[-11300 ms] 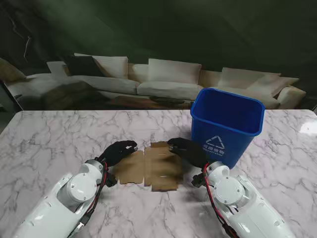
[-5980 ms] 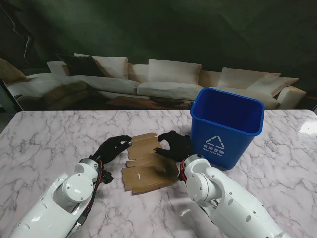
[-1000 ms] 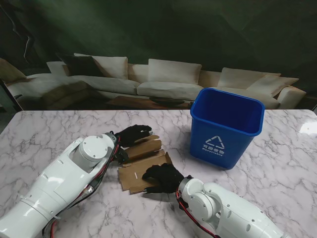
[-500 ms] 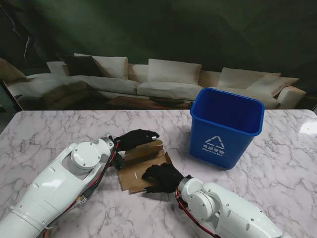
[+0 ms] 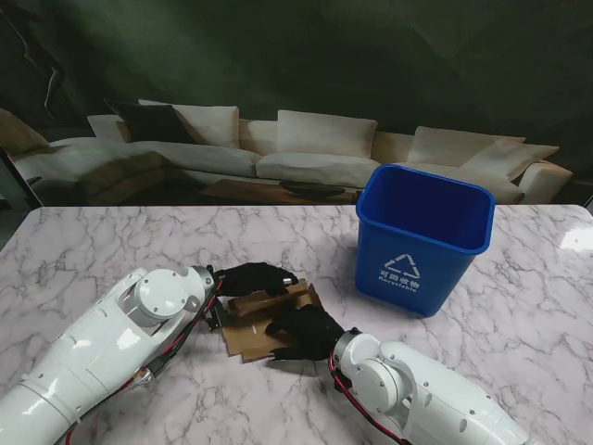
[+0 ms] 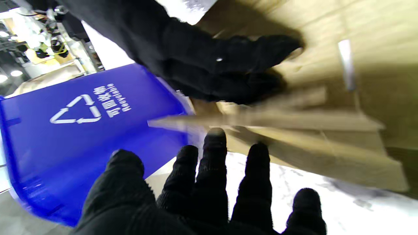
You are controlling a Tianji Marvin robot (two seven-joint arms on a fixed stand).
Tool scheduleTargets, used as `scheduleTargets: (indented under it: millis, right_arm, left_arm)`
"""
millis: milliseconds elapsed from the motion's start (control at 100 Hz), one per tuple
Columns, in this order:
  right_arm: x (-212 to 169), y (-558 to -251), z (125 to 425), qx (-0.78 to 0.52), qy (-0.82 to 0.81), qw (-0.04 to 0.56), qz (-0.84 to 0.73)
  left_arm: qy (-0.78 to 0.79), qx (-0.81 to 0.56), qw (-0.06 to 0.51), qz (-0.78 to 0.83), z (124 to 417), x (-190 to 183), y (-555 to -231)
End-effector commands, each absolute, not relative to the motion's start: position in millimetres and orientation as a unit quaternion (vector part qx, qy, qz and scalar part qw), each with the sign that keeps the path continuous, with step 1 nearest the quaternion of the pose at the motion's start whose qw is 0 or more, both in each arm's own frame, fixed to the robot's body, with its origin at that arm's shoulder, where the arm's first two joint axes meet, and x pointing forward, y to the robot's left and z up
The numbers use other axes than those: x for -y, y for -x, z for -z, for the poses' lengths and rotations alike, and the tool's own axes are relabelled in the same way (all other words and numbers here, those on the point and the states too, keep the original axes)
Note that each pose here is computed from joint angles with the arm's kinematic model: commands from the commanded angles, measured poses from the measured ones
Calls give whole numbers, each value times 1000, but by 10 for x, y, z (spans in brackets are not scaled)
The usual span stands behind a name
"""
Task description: Fold the flattened cardboard along its creases and drop it into the bin
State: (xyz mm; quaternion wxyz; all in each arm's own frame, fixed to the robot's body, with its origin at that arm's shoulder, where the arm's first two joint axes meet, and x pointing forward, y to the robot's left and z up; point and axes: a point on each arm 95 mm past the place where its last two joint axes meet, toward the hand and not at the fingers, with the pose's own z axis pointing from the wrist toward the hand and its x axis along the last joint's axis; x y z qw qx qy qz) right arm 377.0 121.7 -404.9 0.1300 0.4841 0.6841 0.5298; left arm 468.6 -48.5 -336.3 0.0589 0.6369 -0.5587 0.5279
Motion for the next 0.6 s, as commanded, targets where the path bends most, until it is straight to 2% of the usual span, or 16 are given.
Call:
scheduleTargets:
  millis: [0,180,590]
  right_arm:
    - [-1044,-3633,4354,-698,-508,123,-490]
    - [-1035,-3609,4283,-690,-503,114,-508]
    - [-962,-3464,3852,-655,-488,77,-572]
  left_arm:
    - [-644,567,59,-510,3414,475,-4705]
    - [-643,595,38,-482,3484,480,-4751]
    - [-637,633,13,-440,3572,477,-4804]
